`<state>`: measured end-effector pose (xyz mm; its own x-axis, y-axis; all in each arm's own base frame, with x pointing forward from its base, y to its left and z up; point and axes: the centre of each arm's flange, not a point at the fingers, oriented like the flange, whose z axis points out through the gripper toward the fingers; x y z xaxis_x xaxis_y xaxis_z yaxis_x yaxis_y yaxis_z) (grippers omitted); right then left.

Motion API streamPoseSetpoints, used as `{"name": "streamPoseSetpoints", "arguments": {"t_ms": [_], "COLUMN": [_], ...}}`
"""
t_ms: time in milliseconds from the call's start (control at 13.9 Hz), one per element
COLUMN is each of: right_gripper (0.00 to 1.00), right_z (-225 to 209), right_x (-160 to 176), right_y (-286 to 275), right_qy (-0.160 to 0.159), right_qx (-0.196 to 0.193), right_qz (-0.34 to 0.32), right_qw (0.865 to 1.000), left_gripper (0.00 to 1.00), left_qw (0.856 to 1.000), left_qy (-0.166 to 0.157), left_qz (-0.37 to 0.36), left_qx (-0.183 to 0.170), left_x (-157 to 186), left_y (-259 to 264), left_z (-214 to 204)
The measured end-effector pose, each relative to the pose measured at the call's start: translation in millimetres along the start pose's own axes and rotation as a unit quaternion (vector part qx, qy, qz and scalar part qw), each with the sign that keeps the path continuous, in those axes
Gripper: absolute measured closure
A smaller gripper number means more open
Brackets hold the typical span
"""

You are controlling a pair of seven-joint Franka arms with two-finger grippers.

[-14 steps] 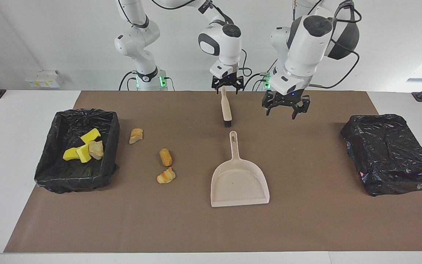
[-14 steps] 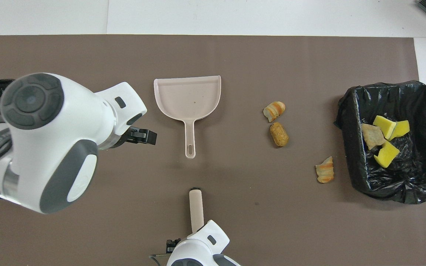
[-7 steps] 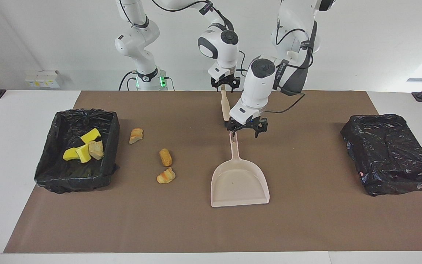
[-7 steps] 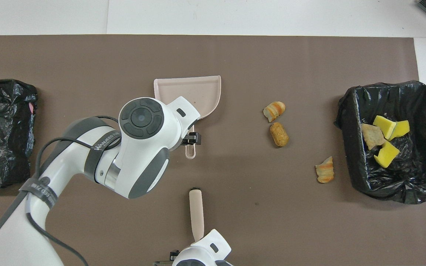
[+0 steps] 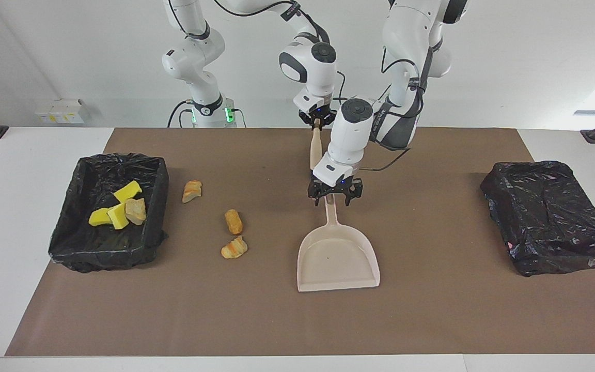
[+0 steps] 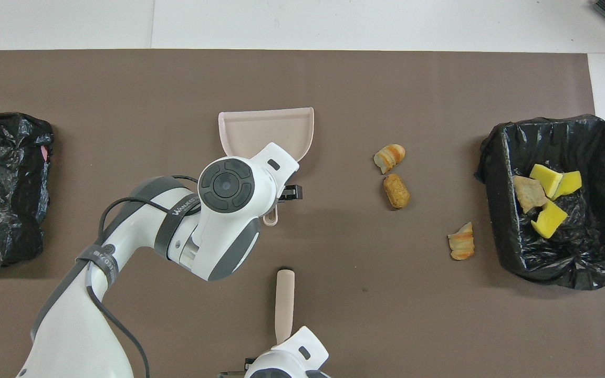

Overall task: Sweep and dump trash in bin
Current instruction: 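Grasp the dustpan handle with the left gripper while the right gripper reaches the brush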

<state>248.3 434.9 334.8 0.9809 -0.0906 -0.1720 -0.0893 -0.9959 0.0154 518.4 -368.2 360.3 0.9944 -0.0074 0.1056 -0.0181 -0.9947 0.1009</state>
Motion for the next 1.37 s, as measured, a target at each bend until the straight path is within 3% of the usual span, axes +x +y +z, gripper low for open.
{"name": "streamPoseSetpoints", "arguments": {"t_ms": [216, 287, 359, 503, 719, 934, 1150, 1365], "right_gripper": [0.74, 0.74, 0.74, 0.74, 0.74, 0.74, 0.74, 0.74], "right_z": [-4.0, -9.0, -17.2, -39.6, -66.8, -71.9, -72.3, -65.6], "right_x": [3.5, 9.6, 19.2, 41.9, 76.8, 118.4, 158.5, 169.8], "right_y": [6.3, 11.7, 20.1, 43.5, 89.4, 136.3, 203.0, 249.5], "right_qy": [-0.013, -0.018, -0.024, -0.027, -0.009, -0.001, -0.026, -0.062], "right_qx": [-0.018, -0.024, -0.029, -0.040, -0.082, -0.113, -0.145, -0.180], "right_qz": [0.007, 0.015, 0.027, 0.053, 0.083, 0.128, 0.189, 0.223], "right_qw": [1.000, 0.999, 0.999, 0.997, 0.993, 0.985, 0.971, 0.956], "left_gripper": [0.00, 0.10, 0.10, 0.30, 0.69, 0.92, 0.92, 0.92], "left_qw": [1.000, 1.000, 1.000, 1.000, 0.998, 0.993, 0.979, 0.968], "left_qy": [0.004, 0.005, 0.006, -0.009, -0.020, -0.022, -0.055, -0.068], "left_qz": [-0.001, 0.003, 0.006, 0.007, 0.021, 0.076, 0.163, 0.217], "left_qx": [-0.001, 0.003, 0.008, 0.021, 0.049, 0.090, 0.108, 0.109], "left_x": [2.6, 3.2, 3.5, 0.8, 0.6, 7.0, 6.2, 6.9], "left_y": [-1.0, -2.0, -3.2, -6.8, -11.0, -18.1, -35.2, -48.9], "left_z": [9.8, 10.3, 10.9, 14.7, 13.4, -7.9, -39.3, -53.7]}}
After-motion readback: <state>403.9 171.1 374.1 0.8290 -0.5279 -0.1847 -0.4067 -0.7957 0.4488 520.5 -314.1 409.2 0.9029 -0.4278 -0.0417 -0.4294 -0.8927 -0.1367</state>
